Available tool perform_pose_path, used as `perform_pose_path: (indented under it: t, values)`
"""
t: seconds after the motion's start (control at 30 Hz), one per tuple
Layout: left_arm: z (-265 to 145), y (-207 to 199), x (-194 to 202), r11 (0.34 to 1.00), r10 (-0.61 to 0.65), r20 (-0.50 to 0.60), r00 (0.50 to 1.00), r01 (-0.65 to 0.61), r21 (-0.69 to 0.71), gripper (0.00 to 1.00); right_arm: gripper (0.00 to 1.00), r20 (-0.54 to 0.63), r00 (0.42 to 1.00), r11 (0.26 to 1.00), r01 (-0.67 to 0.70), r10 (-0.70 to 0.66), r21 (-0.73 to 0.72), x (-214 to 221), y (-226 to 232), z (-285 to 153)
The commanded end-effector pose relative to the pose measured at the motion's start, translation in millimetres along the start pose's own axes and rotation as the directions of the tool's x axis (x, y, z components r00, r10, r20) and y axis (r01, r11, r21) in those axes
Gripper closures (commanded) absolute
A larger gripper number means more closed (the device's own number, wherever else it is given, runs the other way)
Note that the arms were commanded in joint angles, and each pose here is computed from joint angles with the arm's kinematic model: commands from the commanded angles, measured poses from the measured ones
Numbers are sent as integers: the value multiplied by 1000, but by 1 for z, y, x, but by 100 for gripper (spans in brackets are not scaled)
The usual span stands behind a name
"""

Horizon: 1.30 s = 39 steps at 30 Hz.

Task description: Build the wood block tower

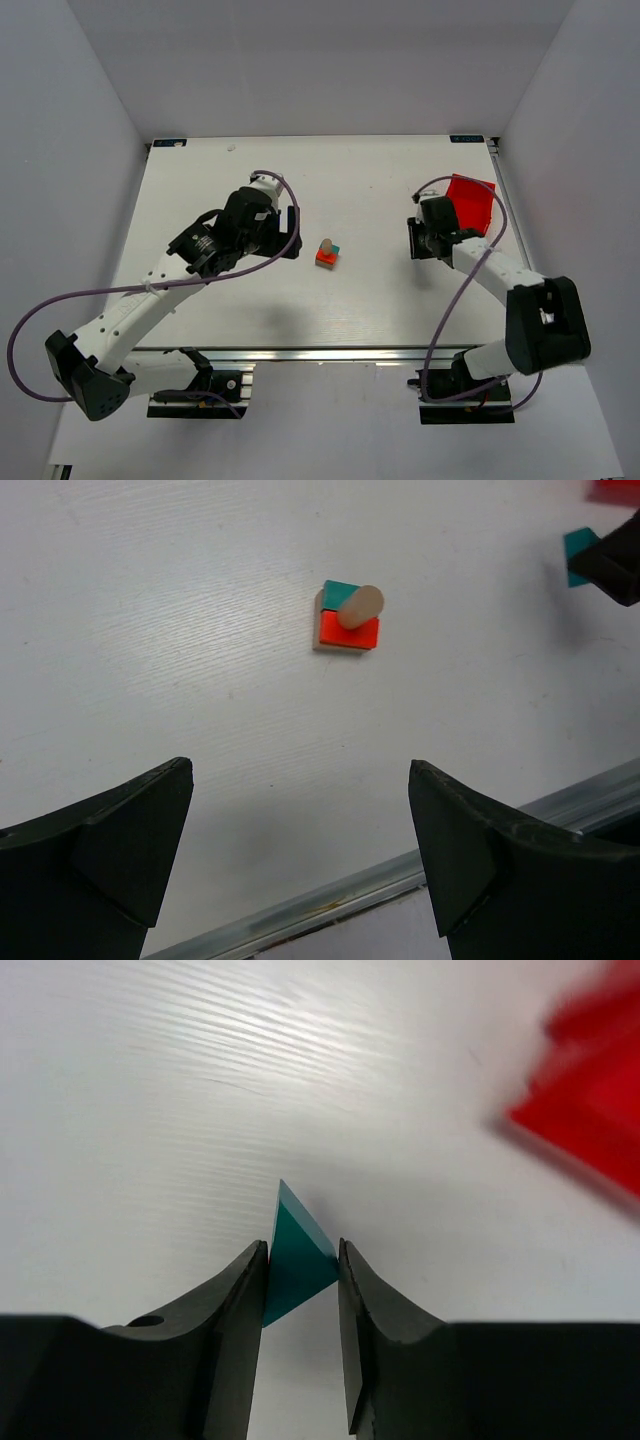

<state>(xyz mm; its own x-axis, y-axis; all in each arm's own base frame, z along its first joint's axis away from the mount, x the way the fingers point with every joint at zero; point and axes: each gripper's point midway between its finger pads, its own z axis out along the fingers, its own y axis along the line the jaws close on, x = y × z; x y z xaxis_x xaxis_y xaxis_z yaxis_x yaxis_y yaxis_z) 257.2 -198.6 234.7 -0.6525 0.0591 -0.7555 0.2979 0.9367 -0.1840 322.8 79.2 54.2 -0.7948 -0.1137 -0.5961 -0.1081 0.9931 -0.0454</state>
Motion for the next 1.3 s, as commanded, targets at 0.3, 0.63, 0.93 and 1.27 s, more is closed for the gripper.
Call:
perform_pose_path:
  t: [0.3, 0.63, 0.93, 1.27]
  values:
    - [-21, -99, -28, 873, -24, -5, 1000, 23, 487, 2, 78, 816, 449, 301, 886, -364, -353, -57, 172, -168]
    - [-11, -126, -4, 791, -53, -99, 994, 102, 603, 4, 75, 913, 287, 207, 950, -290, -233, -70, 206, -217]
    - [0, -121, -1, 813, -96, -99, 990, 135, 566, 15, 72, 925, 252, 222, 956, -283, -192, -68, 215, -229]
    - [6, -122, 0, 812, -98, -102, 990, 139, 566, 37, 70, 934, 232, 246, 955, -273, -165, -71, 219, -238]
